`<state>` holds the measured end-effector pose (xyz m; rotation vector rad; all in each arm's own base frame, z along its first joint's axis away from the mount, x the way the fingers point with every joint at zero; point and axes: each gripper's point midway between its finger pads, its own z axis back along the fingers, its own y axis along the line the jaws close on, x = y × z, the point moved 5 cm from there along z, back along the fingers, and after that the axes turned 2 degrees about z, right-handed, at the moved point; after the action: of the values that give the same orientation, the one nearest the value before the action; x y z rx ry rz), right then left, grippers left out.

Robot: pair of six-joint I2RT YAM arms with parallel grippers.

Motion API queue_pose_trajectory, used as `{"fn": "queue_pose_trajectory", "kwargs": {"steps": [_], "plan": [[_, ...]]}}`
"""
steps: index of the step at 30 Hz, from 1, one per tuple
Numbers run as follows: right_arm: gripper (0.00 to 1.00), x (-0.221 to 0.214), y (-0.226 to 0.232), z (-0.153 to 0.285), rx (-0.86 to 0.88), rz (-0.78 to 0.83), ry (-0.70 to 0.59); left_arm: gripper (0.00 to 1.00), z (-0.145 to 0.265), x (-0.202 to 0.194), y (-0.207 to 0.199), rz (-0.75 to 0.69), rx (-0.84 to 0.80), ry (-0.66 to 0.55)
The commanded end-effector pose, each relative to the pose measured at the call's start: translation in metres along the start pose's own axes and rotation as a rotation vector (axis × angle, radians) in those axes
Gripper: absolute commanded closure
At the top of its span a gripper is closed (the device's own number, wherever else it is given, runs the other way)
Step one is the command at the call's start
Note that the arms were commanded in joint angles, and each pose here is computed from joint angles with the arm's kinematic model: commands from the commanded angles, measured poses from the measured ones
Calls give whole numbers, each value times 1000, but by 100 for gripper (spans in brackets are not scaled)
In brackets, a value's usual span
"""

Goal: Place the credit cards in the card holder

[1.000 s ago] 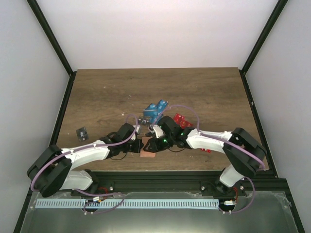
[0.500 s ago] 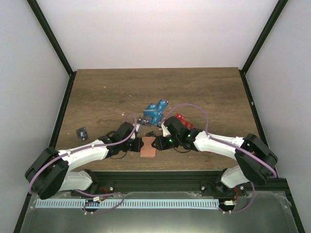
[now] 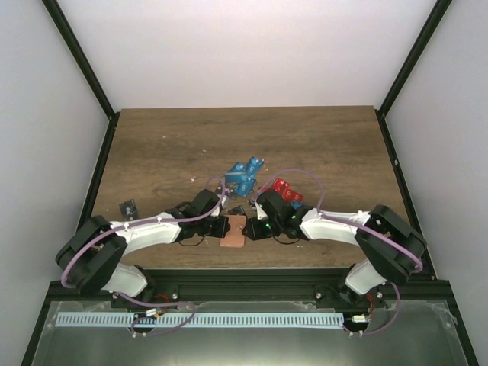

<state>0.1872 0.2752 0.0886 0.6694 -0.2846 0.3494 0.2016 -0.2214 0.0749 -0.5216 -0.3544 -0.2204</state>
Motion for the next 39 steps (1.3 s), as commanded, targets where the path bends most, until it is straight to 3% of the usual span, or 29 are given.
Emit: {"fn": "queue_pose_trajectory", "kwargs": {"steps": [1, 39], "plan": [[80, 10, -5, -3, -35, -8, -51, 94, -3, 3, -7, -28, -38, -5], [82, 28, 9, -18, 43, 23, -33, 95, -13, -1, -4, -34, -40, 22]]}}
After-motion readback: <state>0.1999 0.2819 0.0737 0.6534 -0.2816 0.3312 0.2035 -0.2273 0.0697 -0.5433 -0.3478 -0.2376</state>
